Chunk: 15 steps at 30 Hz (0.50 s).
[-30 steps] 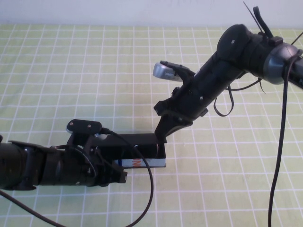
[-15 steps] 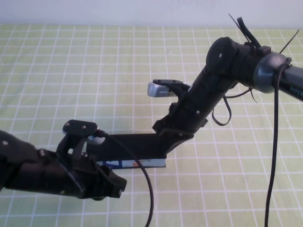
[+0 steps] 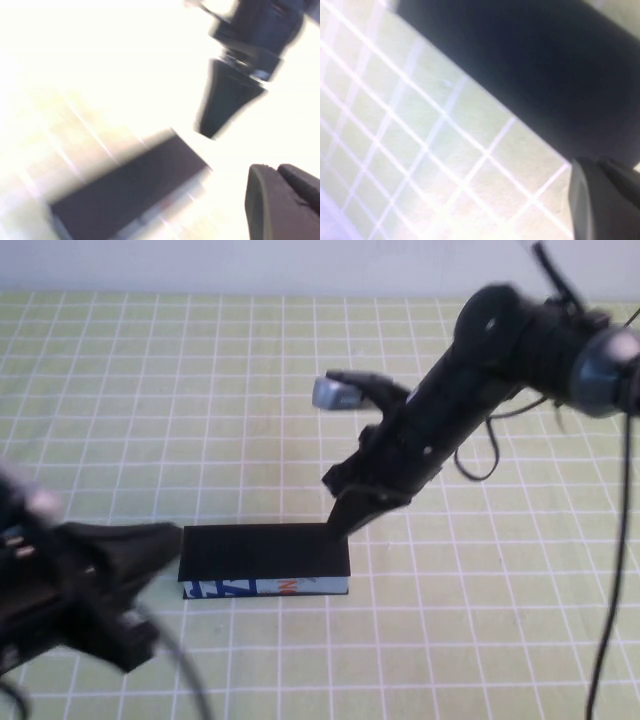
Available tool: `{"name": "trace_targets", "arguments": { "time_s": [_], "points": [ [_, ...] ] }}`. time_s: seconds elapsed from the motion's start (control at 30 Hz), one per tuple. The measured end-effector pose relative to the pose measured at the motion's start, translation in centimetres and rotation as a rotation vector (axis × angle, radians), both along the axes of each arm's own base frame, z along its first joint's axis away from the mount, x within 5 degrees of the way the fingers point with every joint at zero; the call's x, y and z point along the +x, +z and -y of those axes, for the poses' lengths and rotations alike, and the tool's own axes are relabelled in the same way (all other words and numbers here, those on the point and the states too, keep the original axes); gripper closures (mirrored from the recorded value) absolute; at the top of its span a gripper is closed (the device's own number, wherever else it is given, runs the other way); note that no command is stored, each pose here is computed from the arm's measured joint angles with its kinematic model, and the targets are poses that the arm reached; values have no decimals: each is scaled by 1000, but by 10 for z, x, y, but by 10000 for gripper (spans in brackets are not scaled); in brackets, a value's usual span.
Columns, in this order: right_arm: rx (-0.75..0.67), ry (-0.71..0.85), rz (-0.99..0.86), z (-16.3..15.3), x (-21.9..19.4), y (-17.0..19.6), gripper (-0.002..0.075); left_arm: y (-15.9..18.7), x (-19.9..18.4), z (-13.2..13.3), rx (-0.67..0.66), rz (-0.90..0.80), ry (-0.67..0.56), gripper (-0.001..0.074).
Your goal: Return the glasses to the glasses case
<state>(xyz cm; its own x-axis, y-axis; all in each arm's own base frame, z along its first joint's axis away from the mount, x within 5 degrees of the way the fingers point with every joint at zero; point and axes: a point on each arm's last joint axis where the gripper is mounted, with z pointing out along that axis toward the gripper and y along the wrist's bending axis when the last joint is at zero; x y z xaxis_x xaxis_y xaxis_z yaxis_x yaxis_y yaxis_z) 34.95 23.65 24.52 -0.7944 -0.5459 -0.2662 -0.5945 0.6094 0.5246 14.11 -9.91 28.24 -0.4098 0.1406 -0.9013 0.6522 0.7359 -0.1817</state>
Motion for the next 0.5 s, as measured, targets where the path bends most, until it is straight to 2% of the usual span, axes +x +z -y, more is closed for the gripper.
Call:
{"name": "trace_targets", "arguments": {
  "time_s": [0.13, 0.27, 0.5],
  "points": [
    [36, 1, 100, 13, -24, 48, 737, 4, -35, -30, -54, 216, 133, 737],
    [80, -34, 208, 34, -62, 87, 737, -12, -69, -56, -132, 378, 236, 737],
    [143, -133, 355, 74, -131, 116, 737, -70, -93, -69, -174, 448, 266, 737]
  ]
}}
